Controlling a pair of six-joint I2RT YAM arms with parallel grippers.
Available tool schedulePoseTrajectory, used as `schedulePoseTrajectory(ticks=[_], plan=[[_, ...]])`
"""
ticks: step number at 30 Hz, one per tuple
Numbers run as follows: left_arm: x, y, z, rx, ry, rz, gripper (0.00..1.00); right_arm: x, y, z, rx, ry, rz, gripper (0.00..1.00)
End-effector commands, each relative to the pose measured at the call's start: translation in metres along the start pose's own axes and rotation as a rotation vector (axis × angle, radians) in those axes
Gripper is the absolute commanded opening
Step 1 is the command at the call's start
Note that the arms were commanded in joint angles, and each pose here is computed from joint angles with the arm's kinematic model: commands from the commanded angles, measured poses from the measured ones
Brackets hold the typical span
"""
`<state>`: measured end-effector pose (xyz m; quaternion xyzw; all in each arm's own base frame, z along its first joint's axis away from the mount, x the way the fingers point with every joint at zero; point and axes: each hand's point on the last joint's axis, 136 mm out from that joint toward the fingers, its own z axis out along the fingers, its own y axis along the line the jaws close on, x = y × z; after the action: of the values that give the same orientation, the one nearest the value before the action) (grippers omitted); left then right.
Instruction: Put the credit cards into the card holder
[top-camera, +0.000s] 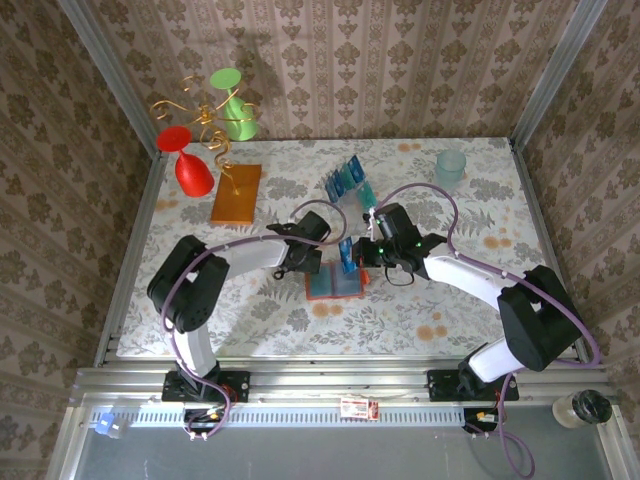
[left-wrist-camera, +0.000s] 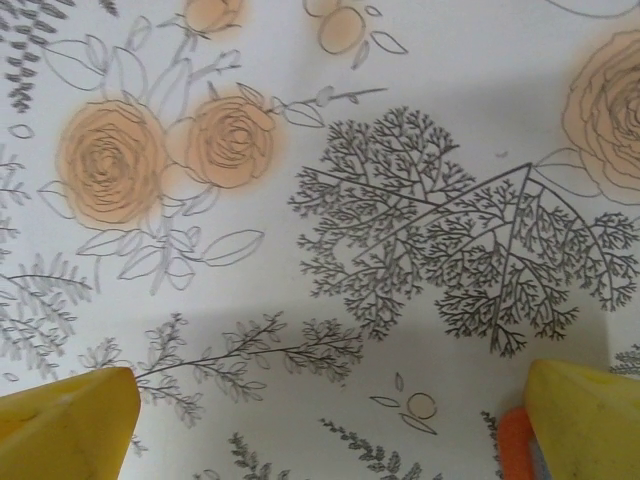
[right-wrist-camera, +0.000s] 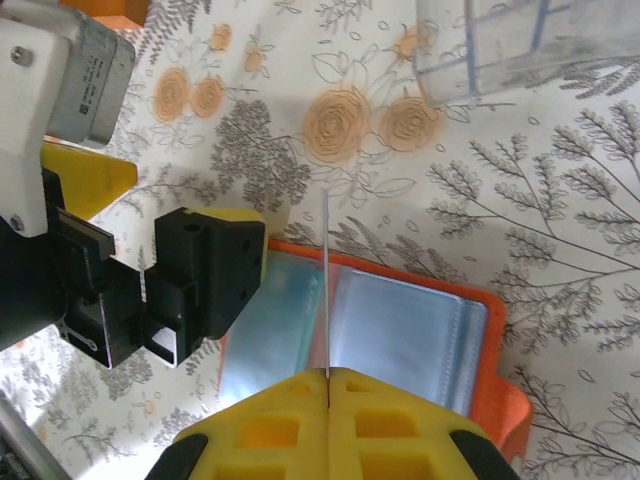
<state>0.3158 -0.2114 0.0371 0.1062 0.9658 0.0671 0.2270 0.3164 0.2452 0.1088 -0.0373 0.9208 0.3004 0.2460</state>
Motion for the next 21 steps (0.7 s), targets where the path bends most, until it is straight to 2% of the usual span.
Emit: schedulePoseTrajectory(ticks=[1, 8, 15, 21], plan=[[-0.011, 0.017, -0.023, -0.018, -0.044, -0.034, 1.00, -0.001, 0.007, -0.004, -0.060, -0.030, 0.023, 0.00], [-0.007, -0.002, -0.047, 0.115, -0.106, -0.058, 1.00, 0.004, 0.005, -0.002, -0.122, -0.091, 0.094, 0.00], [0.017, -0.022, -0.051, 0.205, -0.124, -0.045, 1.00, 0.006, 0.001, -0.003, -0.140, -0.129, 0.133, 0.00], [0.030, -0.030, -0.046, 0.225, -0.128, -0.051, 1.00, 0.009, -0.002, 0.000, -0.150, -0.144, 0.164, 0.00]])
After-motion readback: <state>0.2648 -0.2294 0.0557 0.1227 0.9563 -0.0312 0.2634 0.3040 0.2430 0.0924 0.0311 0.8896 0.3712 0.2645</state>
